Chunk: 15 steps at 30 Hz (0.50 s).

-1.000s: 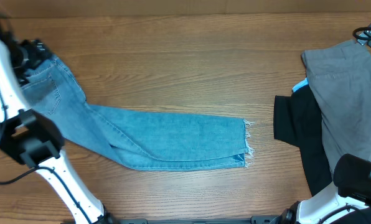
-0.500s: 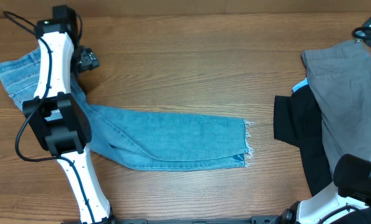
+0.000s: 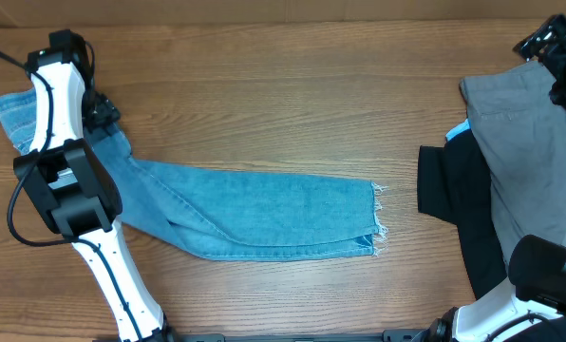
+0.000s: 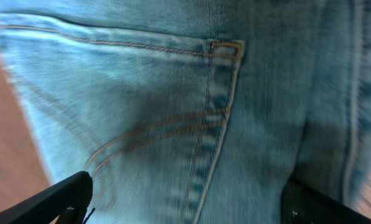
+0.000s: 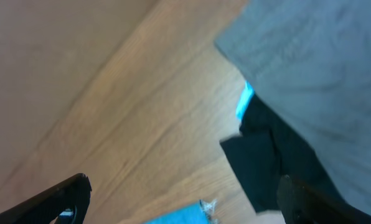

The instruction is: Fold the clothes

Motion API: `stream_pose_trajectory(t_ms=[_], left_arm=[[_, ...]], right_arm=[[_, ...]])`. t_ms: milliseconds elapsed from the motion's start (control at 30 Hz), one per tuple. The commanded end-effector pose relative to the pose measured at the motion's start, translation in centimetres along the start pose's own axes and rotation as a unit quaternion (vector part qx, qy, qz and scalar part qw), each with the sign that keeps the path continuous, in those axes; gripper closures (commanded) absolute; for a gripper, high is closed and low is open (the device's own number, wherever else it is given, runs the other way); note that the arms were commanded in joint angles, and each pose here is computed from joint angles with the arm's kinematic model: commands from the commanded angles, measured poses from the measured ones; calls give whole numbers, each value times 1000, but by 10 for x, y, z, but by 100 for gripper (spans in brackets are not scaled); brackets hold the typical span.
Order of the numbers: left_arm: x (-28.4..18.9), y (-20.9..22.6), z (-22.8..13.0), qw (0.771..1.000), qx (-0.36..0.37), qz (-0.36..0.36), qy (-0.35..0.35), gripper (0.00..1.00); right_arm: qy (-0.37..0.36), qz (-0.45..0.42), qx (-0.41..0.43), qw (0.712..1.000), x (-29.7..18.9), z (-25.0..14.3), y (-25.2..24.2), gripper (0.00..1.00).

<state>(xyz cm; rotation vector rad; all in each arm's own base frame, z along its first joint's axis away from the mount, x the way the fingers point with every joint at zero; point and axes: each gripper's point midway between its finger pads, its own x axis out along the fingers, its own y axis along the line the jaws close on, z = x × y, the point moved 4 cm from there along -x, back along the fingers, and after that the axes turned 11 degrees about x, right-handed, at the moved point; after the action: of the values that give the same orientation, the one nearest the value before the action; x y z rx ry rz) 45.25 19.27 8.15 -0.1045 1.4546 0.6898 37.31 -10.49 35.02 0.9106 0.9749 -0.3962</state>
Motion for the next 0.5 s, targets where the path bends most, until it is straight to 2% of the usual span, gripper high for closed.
stream_pose_trajectory(t_ms=[0, 233, 467], left_arm=[[15, -18, -2, 999, 31, -27, 10, 3], [8, -28, 6, 998, 32, -45, -10, 6], [-19, -39, 20, 996, 35, -65, -44, 5]], right_arm=[[21, 4, 2, 1000, -3, -11, 3, 0], [64, -15, -8, 998, 28, -27, 3, 0], [111, -31, -33, 993, 93, -55, 2, 0]])
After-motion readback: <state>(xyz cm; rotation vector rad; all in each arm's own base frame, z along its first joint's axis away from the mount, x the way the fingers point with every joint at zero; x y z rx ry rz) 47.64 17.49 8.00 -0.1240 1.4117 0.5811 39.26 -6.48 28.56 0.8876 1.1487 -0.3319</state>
